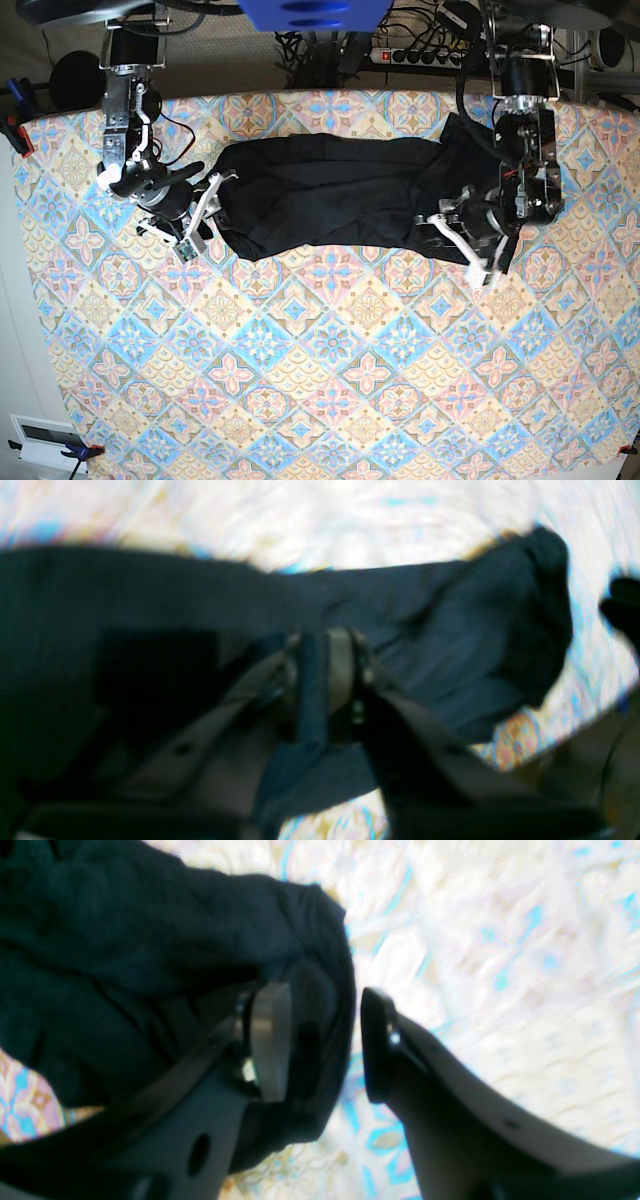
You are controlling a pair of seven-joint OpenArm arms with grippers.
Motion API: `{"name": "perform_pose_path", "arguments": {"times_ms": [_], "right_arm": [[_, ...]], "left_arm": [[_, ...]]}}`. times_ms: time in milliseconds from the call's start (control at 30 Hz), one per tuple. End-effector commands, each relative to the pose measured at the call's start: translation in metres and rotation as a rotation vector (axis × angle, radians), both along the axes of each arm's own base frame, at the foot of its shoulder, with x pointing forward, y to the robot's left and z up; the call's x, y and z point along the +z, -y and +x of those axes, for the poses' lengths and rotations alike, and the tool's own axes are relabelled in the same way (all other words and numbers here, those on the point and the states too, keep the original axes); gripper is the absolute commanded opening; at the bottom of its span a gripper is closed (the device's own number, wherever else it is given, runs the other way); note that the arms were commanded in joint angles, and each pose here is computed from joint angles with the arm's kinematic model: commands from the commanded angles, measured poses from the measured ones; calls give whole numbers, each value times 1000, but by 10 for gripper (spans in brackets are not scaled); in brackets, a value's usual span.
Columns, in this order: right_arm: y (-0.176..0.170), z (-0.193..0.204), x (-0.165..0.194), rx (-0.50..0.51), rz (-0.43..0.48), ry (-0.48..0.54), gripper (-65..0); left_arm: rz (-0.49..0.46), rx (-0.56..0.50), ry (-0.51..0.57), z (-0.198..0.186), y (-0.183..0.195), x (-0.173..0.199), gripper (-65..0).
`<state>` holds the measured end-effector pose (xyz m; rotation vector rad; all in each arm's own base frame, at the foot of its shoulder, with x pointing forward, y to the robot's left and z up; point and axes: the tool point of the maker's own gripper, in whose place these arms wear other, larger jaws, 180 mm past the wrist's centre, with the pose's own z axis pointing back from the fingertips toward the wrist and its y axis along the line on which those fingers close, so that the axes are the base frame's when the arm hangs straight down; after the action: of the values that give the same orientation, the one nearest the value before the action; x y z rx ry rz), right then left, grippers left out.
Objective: Layout the t-shirt on the table in an organized manner, then fold the t-shirt properly
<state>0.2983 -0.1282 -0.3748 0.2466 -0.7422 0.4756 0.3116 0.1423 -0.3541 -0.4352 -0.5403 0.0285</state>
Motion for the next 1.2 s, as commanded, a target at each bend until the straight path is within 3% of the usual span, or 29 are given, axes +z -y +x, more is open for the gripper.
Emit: {"name": "perform_pose_path", "arguments": {"times_ms": [0, 467, 567, 767, 933, 1000, 1067, 1167], "right_arm": [[-1, 8, 11, 5, 16, 42, -423], [-13, 30, 31, 35, 24, 105, -423], [-13, 30, 31, 35, 24, 105, -423], [-13, 30, 31, 35, 24, 105, -423], [-13, 30, 32, 36, 23, 107, -423], [-13, 30, 32, 36, 23, 107, -423], [-13, 30, 32, 36, 23, 107, -423], [-13, 30, 32, 36, 23, 108, -423]], "left_arm": [[-10, 11, 56, 5, 1, 18, -498], [-6, 57, -96, -30, -6, -8, -311], [-5, 19, -139, -36, 5, -20, -281], [94, -44, -217, -51, 14, -51, -269], [161, -76, -181, -52, 19, -60, -269], [182, -85, -182, -53, 20, -62, -281], [178, -83, -180, -52, 20, -62, -342], [158, -70, -158, -47, 27, -59, -518]]}}
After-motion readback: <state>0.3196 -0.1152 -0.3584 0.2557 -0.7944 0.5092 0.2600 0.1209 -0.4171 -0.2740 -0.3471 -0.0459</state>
